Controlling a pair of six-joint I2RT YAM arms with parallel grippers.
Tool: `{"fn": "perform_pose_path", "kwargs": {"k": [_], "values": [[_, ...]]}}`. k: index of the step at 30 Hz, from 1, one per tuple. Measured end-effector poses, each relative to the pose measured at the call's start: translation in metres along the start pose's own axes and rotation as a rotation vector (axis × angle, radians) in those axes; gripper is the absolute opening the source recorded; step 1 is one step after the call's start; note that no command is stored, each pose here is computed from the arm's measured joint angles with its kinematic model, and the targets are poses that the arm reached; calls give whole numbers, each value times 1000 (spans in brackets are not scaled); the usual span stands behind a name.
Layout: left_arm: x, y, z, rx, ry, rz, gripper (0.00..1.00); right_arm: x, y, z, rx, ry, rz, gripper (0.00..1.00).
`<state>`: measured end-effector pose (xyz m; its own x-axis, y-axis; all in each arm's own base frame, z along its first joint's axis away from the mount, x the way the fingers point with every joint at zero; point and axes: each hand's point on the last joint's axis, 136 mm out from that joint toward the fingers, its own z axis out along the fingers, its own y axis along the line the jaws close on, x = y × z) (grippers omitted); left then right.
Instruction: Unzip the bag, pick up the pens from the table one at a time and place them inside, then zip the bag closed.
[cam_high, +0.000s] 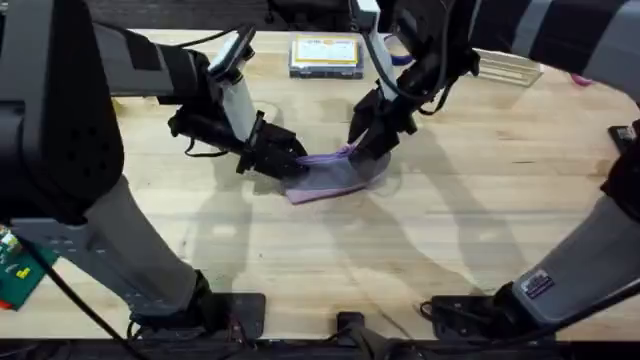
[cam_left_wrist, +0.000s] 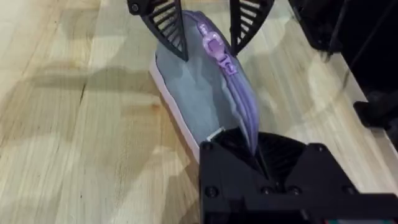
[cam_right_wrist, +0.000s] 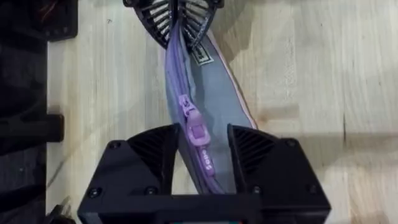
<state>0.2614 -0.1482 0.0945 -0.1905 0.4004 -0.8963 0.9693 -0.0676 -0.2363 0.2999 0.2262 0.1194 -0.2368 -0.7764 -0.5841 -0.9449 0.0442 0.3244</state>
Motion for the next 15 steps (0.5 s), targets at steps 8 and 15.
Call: {"fn": "perform_pose_path", "kwargs": {"k": [8,15], "values": [[0,0,0,0,0,1,42,0,4,-1,-14,2,12,498],[0,0,0,0,0,1,42,-5,3,-5,-7,-3,4,445]]}}
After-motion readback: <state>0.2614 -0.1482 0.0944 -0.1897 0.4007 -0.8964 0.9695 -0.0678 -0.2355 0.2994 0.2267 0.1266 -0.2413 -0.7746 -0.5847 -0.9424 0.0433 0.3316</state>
